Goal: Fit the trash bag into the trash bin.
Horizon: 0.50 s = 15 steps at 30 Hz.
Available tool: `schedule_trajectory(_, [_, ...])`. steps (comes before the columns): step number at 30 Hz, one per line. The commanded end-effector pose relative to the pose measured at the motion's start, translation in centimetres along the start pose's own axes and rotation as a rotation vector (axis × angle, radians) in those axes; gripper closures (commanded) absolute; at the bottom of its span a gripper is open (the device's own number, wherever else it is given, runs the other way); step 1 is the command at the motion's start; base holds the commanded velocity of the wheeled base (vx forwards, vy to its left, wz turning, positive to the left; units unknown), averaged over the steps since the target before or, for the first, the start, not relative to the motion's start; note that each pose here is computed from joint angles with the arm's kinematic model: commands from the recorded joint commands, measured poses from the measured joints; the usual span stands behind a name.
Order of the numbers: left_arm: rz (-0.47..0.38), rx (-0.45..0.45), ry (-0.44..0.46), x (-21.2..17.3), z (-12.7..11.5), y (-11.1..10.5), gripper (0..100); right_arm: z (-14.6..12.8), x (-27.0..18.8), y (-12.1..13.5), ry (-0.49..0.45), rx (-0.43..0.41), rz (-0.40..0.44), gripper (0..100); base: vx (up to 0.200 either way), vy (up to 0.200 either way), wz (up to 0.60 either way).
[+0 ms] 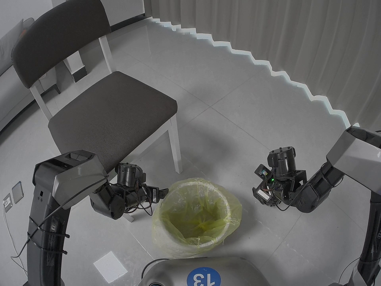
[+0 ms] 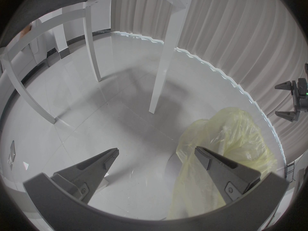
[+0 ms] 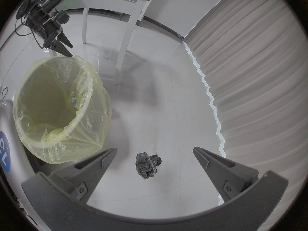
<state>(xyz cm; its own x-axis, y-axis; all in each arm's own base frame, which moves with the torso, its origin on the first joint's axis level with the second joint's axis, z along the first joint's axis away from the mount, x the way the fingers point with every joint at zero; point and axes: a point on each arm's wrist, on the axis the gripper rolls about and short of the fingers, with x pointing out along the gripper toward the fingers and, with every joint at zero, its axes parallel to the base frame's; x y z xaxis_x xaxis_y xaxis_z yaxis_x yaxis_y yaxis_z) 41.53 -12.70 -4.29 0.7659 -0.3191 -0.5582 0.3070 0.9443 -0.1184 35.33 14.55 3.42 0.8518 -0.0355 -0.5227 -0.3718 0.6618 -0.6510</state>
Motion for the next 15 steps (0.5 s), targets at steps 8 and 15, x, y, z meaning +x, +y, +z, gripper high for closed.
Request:
schedule_trajectory(8, [0.013, 0.008, 0.009, -0.1, -0.3, 0.7, 0, -0.5, -0.2, 0.0, 0.016, -0.004, 0.005, 0, 0.0, 0.0, 0.0])
schedule_trajectory(15, [0.037, -0.006, -0.034, -2.2, 0.8, 1.8, 0, -1.0, -0.1, 0.2, 0.031, -0.005, 0.013, 0, 0.0, 0.0, 0.0])
